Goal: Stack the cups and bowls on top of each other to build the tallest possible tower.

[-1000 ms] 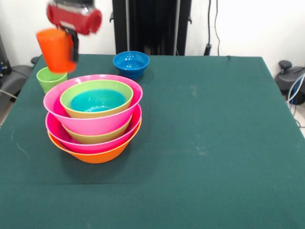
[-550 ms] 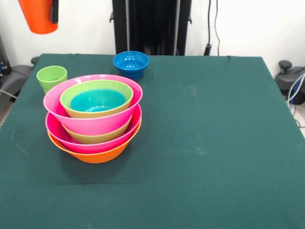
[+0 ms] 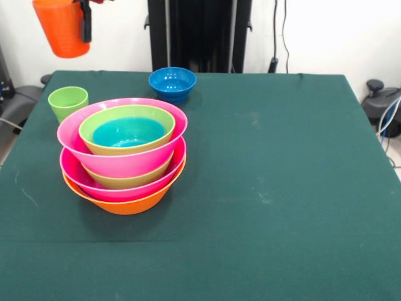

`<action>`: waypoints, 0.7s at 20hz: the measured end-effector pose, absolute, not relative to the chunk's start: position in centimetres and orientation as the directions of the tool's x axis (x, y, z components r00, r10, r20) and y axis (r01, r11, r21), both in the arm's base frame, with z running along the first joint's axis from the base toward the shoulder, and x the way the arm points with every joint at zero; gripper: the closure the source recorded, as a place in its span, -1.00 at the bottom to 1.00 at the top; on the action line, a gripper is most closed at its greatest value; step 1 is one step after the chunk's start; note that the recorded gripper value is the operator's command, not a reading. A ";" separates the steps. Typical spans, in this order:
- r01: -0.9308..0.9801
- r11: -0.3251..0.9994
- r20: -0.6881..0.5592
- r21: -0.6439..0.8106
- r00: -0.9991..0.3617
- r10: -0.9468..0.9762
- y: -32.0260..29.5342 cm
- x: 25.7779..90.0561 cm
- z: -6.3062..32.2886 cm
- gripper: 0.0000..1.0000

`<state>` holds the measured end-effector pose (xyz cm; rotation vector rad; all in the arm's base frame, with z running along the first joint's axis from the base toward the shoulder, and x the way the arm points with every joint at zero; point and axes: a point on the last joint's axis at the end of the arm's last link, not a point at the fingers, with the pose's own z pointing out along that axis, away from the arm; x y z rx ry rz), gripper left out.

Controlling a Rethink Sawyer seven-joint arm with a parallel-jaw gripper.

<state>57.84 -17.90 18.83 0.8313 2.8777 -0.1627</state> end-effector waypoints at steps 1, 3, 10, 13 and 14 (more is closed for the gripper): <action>0.532 0.845 -0.163 -0.059 -0.840 0.518 -17.6 58.0 18.6 1.00; 0.526 0.849 -0.158 -0.051 -0.844 0.513 -17.2 58.2 18.1 1.00; 0.511 0.859 -0.125 -0.035 -0.855 0.504 -16.1 58.2 16.5 1.00; 0.509 0.860 -0.119 -0.032 -0.856 0.502 -15.9 58.2 16.0 1.00; 0.508 0.861 -0.118 -0.030 -0.857 0.501 -15.8 58.2 15.8 1.00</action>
